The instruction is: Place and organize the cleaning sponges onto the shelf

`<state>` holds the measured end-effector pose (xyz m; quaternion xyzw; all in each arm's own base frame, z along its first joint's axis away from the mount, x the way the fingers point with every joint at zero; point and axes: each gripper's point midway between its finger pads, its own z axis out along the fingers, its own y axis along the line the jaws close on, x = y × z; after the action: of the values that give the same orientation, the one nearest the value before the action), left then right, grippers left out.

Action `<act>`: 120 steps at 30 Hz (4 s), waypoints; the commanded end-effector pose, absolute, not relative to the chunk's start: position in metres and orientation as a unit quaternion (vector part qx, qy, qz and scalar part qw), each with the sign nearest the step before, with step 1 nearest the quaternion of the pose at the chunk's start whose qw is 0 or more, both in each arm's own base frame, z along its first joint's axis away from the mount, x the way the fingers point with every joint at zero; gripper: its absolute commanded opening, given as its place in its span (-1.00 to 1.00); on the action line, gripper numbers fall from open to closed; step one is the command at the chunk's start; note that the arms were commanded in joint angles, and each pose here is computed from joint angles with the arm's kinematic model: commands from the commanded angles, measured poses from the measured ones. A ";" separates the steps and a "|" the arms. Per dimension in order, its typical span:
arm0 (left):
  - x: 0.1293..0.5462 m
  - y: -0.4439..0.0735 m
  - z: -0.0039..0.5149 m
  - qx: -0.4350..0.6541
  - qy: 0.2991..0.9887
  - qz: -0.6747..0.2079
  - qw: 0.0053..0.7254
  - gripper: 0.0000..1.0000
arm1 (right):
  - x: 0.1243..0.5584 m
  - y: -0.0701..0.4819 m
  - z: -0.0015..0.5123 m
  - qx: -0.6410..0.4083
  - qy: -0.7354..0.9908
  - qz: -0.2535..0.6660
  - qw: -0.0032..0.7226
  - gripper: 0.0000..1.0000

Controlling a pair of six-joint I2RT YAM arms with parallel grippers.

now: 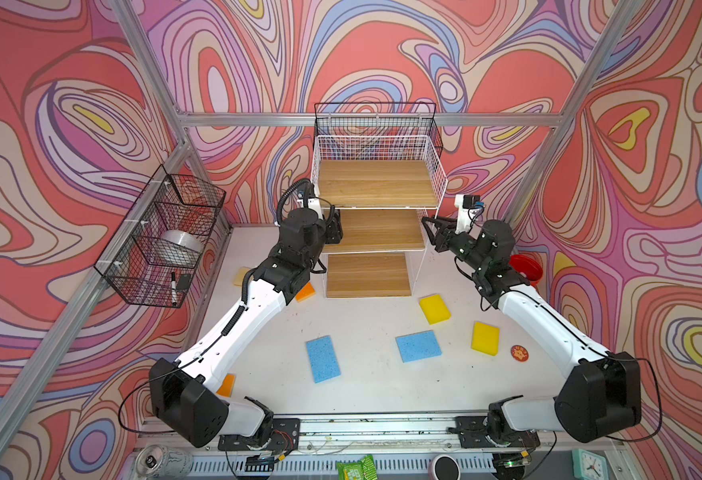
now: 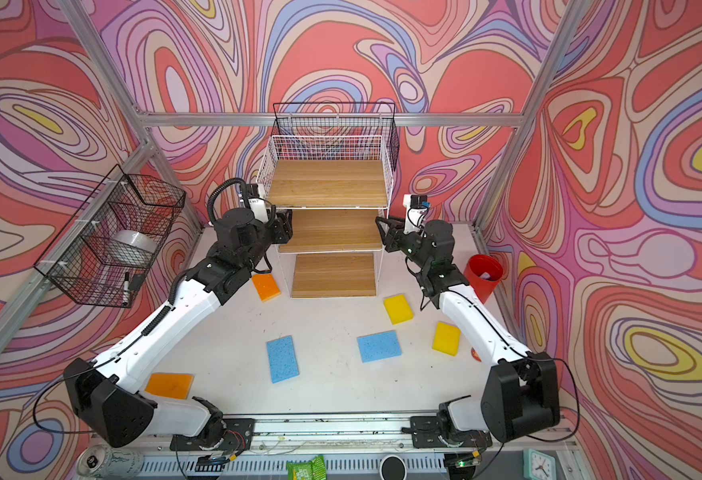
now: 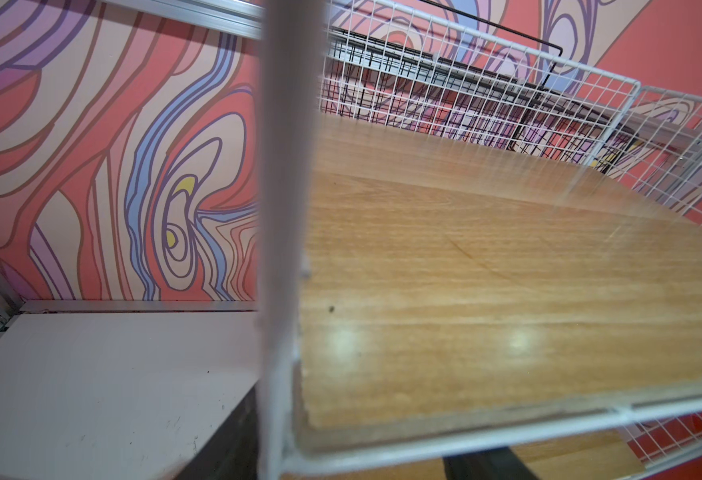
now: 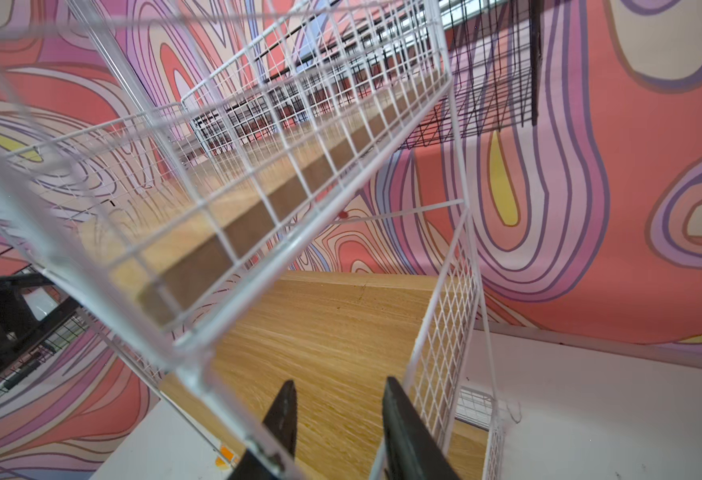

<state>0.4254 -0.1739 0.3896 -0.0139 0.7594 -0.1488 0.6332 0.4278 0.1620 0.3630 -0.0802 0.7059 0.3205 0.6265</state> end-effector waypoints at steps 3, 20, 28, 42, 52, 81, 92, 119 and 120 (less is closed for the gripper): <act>0.421 -0.172 0.391 -0.008 0.766 -0.153 0.624 0.24 | 0.417 0.161 0.393 -0.083 0.688 0.321 0.646 -0.38; 0.423 -0.177 0.425 0.002 0.752 -0.161 0.639 0.07 | 0.416 0.162 0.421 -0.087 0.676 0.319 0.658 -0.66; 0.423 -0.177 0.431 0.004 0.749 -0.163 0.642 0.04 | 0.416 0.162 0.430 -0.092 0.673 0.314 0.663 -0.66; 0.397 -0.163 0.426 0.001 0.755 -0.158 0.636 1.00 | 0.404 0.160 0.427 -0.098 0.680 0.304 0.660 0.56; 0.365 -0.141 0.426 -0.013 0.759 -0.154 0.633 1.00 | 0.383 0.145 0.432 -0.090 0.680 0.277 0.673 0.97; 0.245 -0.100 0.182 -0.087 0.912 -0.129 0.379 0.89 | 0.301 0.107 0.247 0.064 0.845 0.261 0.462 0.95; 0.225 -0.095 0.107 -0.119 0.946 -0.080 0.292 0.54 | 0.289 0.128 0.154 0.065 0.881 0.301 0.360 0.71; 0.187 -0.116 0.027 -0.132 0.962 -0.146 0.189 -0.55 | 0.275 0.190 0.147 -0.032 0.865 0.385 0.320 0.45; 0.187 -0.116 0.026 -0.132 0.962 -0.149 0.188 -0.56 | 0.275 0.191 0.146 -0.033 0.865 0.385 0.319 0.45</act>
<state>0.1898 -0.1148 0.0332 -0.1265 0.9619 -0.1441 0.1950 0.2729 0.1841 0.1387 -0.0226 0.8729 0.3744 0.3119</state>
